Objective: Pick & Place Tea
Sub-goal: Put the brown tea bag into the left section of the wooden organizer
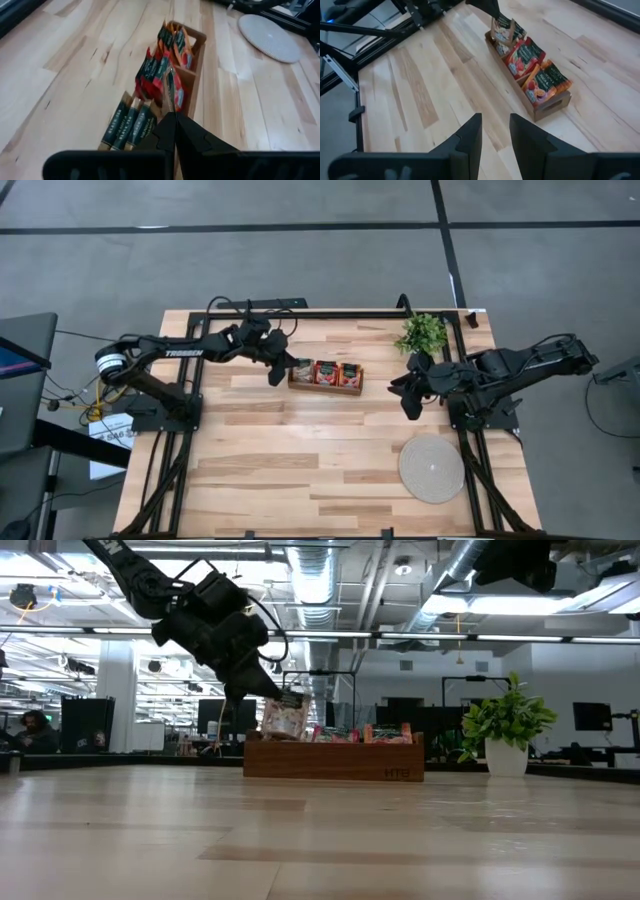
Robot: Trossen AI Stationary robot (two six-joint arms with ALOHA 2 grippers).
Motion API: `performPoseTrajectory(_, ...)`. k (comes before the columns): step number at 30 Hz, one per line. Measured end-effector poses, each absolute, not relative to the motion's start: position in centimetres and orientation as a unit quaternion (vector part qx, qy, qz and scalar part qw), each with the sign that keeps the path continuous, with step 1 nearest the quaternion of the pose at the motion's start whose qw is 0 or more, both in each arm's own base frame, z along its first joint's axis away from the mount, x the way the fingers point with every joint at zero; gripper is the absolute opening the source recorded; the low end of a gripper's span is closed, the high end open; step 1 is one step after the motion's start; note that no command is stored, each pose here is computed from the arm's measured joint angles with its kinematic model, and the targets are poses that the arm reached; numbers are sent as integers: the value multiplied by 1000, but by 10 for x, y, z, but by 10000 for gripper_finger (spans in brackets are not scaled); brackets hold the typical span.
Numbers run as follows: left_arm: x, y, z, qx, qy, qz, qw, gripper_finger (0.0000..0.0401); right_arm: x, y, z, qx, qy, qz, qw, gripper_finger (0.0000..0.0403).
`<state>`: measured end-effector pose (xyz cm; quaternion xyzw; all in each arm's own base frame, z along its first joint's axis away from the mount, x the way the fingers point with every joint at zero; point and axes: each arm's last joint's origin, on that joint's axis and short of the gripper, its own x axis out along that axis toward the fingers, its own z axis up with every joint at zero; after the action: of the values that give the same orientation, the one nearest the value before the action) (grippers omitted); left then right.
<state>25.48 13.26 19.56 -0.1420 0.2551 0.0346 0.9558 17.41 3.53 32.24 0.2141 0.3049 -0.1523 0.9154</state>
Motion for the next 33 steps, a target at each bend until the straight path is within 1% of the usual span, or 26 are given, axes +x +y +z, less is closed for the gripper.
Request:
performPoseTrajectory(12, 255, 139, 193, -143, 250, 41, 957, 0, 174, 35, 323, 224, 303, -155, 913, 92)
performPoseTrajectory(21, 260, 142, 174, -161, 274, 38, 947, 0, 175, 36, 324, 230, 294, -153, 915, 92)
performPoseTrajectory(33, 261, 143, 174, -172, 272, 48, 946, 0, 176, 36, 325, 233, 287, -150, 917, 92)
